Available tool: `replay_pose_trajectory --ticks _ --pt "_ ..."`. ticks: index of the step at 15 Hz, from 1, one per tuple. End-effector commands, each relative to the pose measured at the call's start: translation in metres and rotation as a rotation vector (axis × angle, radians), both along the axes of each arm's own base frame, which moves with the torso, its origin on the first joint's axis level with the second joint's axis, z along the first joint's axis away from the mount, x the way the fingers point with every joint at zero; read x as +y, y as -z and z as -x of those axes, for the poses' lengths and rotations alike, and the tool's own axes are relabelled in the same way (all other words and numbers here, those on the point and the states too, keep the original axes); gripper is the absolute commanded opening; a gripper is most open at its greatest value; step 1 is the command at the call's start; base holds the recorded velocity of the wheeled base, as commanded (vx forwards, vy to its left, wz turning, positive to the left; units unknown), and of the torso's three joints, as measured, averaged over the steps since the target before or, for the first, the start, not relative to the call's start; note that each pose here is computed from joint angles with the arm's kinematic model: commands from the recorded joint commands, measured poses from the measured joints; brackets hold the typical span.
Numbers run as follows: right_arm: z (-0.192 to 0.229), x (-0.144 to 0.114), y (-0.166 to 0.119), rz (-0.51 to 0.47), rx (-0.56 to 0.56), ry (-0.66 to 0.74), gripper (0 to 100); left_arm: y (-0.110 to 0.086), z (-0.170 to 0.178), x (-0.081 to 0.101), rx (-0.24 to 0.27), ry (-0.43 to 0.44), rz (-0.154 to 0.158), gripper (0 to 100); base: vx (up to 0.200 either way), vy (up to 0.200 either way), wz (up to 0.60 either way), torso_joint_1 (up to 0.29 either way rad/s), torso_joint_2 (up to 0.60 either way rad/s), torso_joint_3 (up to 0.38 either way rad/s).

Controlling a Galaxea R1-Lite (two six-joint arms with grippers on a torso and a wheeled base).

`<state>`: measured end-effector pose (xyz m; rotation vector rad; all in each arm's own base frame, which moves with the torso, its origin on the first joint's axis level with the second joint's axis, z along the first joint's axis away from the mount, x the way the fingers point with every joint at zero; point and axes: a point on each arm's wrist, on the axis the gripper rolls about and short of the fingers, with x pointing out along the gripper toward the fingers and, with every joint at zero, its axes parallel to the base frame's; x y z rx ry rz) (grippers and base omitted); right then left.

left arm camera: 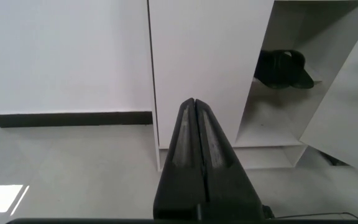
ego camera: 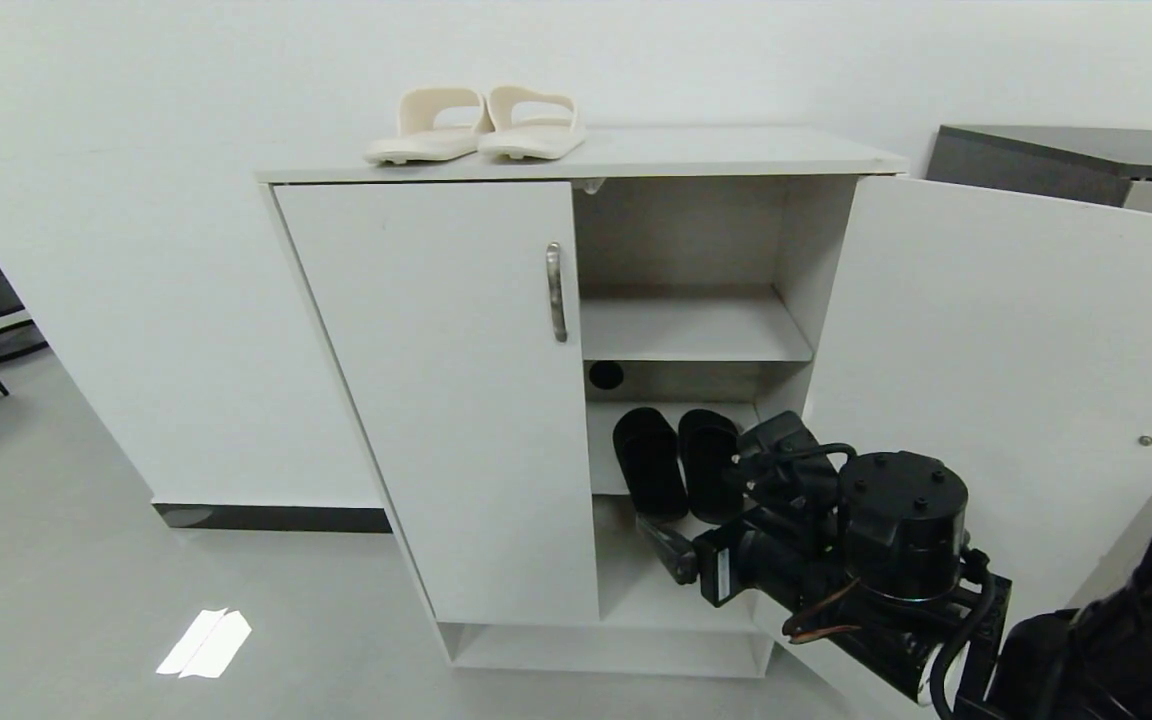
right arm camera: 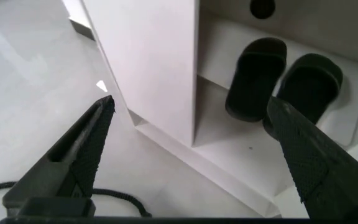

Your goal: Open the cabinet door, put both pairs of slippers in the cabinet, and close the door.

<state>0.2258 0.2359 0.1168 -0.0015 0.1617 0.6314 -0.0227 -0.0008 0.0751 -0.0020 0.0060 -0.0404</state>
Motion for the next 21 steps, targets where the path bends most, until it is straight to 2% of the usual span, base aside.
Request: replay_pose_trajectory --ticks 1,5,13,21 --pt "0.001 -0.001 0.001 0.000 0.005 -0.007 100 0.000 0.000 0.000 0.002 0.001 0.000 0 0.000 0.000 0.00 0.000 0.00 0.000" --pt "0.002 0.000 0.000 -0.009 0.006 -0.048 100 0.000 0.000 0.000 0.002 0.004 0.004 0 0.000 0.000 0.00 0.000 0.00 0.000" --pt "-0.003 -0.004 -0.002 -0.018 0.001 -0.026 100 0.000 0.000 0.000 0.002 0.006 0.006 0 0.000 0.200 0.00 0.002 0.00 0.004" --pt "-0.002 -0.010 0.006 0.022 0.018 -0.018 100 0.000 0.000 0.000 0.002 0.006 0.006 0 0.000 0.200 0.00 0.002 0.00 0.004"
